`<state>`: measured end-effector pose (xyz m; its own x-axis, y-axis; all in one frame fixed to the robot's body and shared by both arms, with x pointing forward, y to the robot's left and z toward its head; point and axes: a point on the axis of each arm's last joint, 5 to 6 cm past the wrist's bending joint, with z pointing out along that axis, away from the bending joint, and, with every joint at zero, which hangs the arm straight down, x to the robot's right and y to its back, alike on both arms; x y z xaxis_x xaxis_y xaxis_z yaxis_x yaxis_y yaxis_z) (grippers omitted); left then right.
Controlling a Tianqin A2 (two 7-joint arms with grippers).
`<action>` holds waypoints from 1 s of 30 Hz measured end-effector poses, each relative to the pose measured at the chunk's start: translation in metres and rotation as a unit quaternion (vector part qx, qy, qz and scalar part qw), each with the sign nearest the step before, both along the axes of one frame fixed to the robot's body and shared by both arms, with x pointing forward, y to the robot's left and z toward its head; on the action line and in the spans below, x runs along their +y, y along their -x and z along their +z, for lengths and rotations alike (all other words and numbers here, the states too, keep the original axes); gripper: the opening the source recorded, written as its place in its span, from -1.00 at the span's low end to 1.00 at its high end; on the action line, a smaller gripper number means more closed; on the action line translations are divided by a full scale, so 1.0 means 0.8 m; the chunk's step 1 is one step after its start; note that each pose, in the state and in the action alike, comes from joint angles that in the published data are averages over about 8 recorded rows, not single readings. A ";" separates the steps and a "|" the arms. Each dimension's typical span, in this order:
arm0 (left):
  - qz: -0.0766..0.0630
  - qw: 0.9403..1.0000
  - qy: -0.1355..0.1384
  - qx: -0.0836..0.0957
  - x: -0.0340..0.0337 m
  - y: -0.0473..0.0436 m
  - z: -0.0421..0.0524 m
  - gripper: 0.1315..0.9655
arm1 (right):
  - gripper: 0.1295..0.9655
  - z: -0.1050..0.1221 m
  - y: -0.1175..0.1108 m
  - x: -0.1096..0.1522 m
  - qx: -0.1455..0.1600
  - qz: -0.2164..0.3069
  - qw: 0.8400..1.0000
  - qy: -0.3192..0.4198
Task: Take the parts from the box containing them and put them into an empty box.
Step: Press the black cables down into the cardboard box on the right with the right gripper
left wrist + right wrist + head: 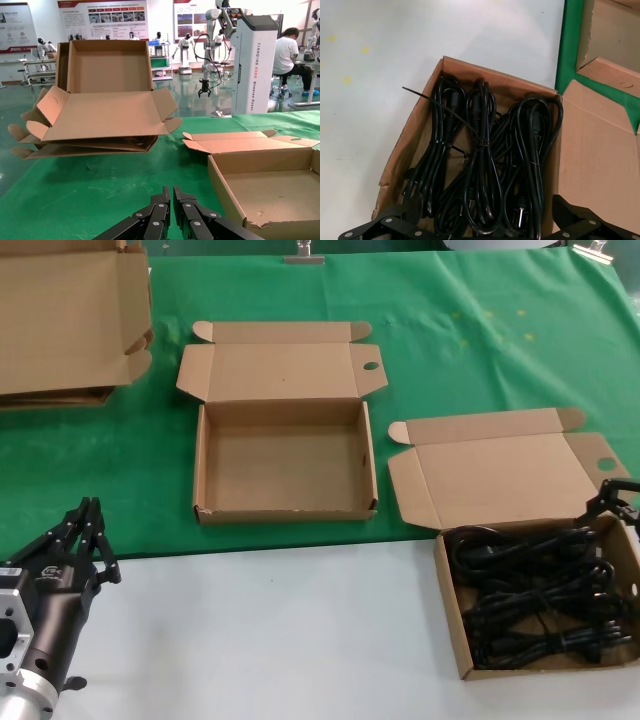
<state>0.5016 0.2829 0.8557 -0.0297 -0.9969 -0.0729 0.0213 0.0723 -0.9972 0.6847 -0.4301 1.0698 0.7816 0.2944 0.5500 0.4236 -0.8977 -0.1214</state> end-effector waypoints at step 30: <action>0.000 1.000 0.000 0.000 0.0000 0.000 0.000 -0.90 | -0.23 -0.017 0.013 -0.003 0.014 0.006 1.000 -0.009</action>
